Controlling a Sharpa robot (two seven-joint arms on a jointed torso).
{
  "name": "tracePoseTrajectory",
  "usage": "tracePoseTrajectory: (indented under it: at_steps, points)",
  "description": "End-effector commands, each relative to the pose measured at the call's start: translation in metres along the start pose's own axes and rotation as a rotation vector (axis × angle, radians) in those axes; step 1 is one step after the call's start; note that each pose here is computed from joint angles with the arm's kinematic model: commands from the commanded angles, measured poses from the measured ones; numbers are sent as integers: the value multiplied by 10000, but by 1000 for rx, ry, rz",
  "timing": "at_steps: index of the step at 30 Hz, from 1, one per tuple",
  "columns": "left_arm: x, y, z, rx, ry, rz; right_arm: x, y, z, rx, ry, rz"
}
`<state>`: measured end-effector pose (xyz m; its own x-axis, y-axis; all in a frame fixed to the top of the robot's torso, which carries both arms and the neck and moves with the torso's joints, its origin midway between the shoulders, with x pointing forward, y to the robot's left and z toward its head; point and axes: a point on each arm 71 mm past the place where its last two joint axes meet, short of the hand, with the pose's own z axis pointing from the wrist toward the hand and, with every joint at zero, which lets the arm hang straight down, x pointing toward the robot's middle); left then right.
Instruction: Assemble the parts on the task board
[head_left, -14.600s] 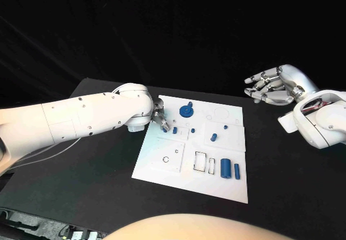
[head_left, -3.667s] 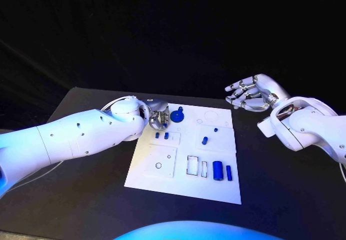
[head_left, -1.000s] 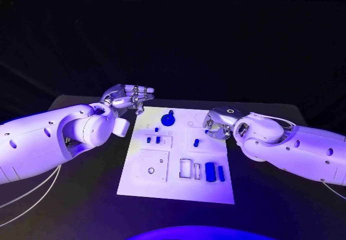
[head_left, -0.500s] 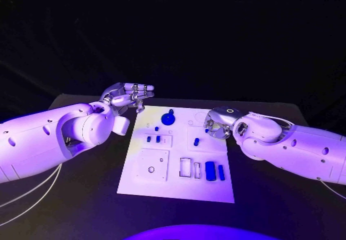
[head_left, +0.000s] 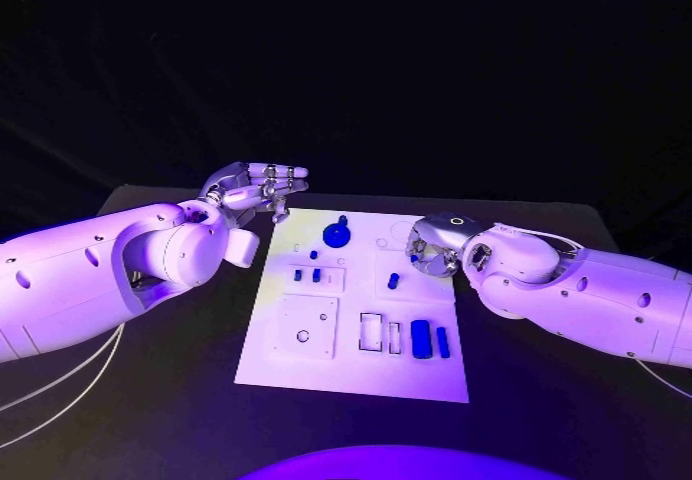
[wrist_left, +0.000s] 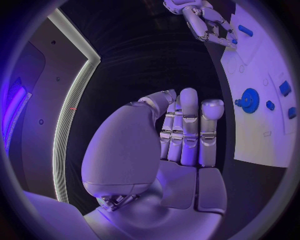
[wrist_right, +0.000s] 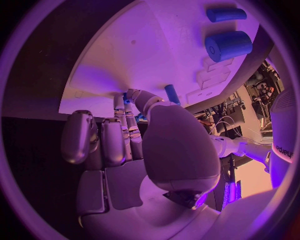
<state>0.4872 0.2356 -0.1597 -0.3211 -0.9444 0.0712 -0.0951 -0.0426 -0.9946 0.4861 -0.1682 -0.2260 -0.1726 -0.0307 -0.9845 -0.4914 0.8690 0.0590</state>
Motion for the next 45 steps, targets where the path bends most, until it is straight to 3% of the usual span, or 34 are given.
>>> tracePoseTrajectory:
  at_steps: [1,15,29,45]
  points:
    - [23,-15,1,6,20,-12,46,36,7,-18,32,-11]
    - [20,-12,-1,1,20,-12,104,16,43,-3,47,-22]
    - [-7,-9,-4,-3,15,-10,34,27,-1,-21,-71,-8]
    - [-40,-1,-1,-10,8,-8,-133,27,-148,-36,-147,43]
